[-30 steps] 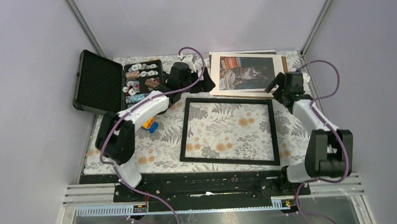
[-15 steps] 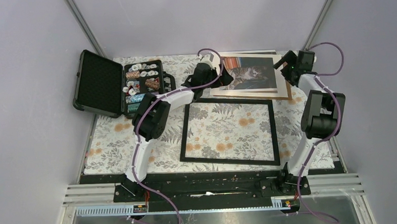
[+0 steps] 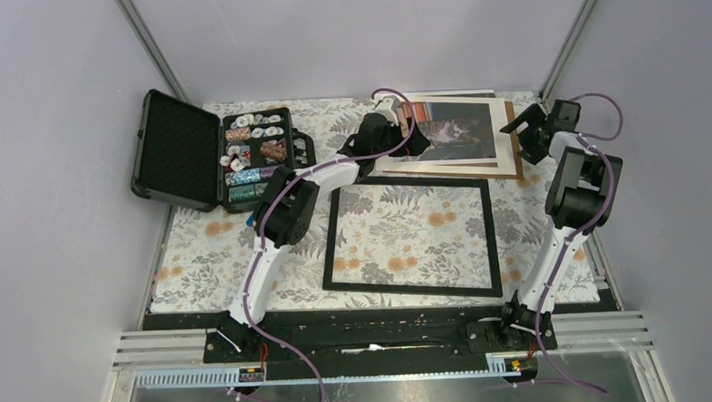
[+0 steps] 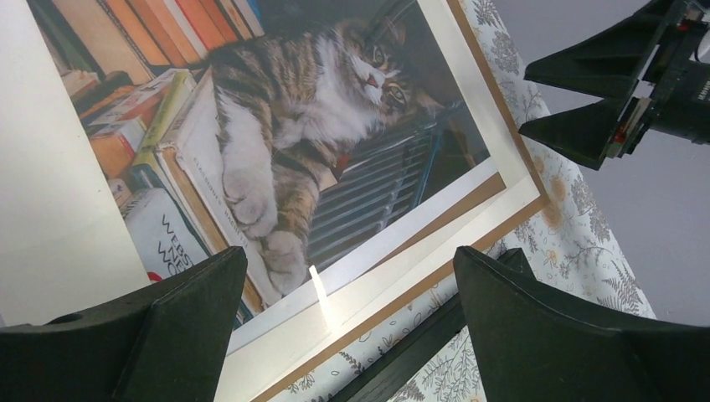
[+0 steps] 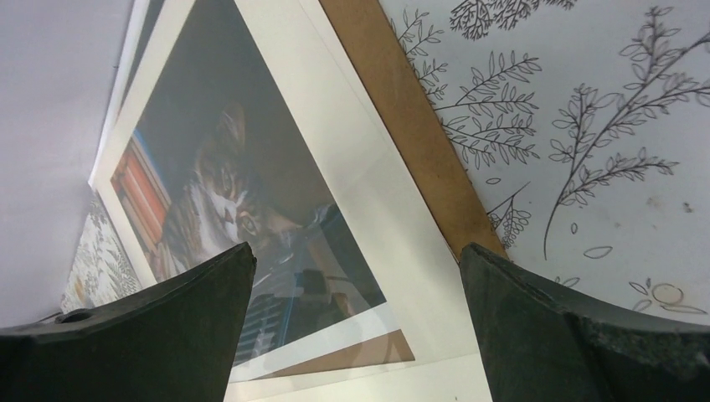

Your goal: Put the photo into the frame

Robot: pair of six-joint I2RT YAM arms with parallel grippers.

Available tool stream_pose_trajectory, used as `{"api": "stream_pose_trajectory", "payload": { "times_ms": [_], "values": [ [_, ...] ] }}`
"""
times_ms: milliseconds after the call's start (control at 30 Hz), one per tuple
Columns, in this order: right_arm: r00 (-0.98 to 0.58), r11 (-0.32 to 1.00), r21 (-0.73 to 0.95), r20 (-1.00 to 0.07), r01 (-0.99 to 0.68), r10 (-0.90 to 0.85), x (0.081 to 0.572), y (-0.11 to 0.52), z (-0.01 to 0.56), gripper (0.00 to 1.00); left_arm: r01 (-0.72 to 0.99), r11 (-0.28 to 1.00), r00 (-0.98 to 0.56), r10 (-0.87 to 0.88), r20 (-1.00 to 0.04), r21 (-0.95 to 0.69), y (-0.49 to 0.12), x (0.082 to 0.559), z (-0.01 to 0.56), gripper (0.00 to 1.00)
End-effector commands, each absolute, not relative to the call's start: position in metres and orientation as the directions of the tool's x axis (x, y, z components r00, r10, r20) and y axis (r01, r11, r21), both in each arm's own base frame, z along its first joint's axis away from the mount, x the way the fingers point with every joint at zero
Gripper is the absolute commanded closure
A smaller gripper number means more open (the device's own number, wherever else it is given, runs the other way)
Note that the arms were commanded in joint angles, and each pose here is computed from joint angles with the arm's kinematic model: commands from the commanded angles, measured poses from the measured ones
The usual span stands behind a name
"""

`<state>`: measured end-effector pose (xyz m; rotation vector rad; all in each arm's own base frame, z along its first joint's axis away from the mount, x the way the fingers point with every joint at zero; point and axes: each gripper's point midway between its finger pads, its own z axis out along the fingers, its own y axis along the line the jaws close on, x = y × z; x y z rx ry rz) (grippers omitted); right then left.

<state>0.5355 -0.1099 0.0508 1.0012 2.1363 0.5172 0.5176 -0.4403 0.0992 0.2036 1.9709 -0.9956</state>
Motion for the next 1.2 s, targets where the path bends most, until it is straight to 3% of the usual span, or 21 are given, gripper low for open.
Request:
{"api": "stream_pose_trajectory", "payload": {
  "times_ms": [0, 367, 867, 1167],
  "values": [
    [-0.496, 0.655, 0.612, -0.441, 0.444, 0.748, 0.545, -0.102, 0.061, 0.00, 0.581, 0.630, -0.499, -0.224, -0.837, -0.515, -0.456, 0.523, 0.136, 0.01],
    [-0.534, 0.713, 0.513, -0.475, 0.478, 0.700, 0.520, -0.109, 0.052, 0.01, 0.439, 0.633, -0.627, -0.292, -0.722, -0.637, -0.456, 0.521, 0.092, 0.01],
    [-0.603, 0.738, 0.457, -0.430, 0.496, 0.672, 0.477, -0.096, 0.032, 0.05, 0.284, 0.619, -0.720, -0.367, -0.590, -0.732, -0.443, 0.521, 0.056, 0.01],
    [-0.597, 0.709, 0.541, -0.407, 0.452, 0.691, 0.485, -0.081, 0.042, 0.06, 0.266, 0.611, -0.734, -0.373, -0.568, -0.745, -0.441, 0.521, 0.051, 0.01]
  ]
}}
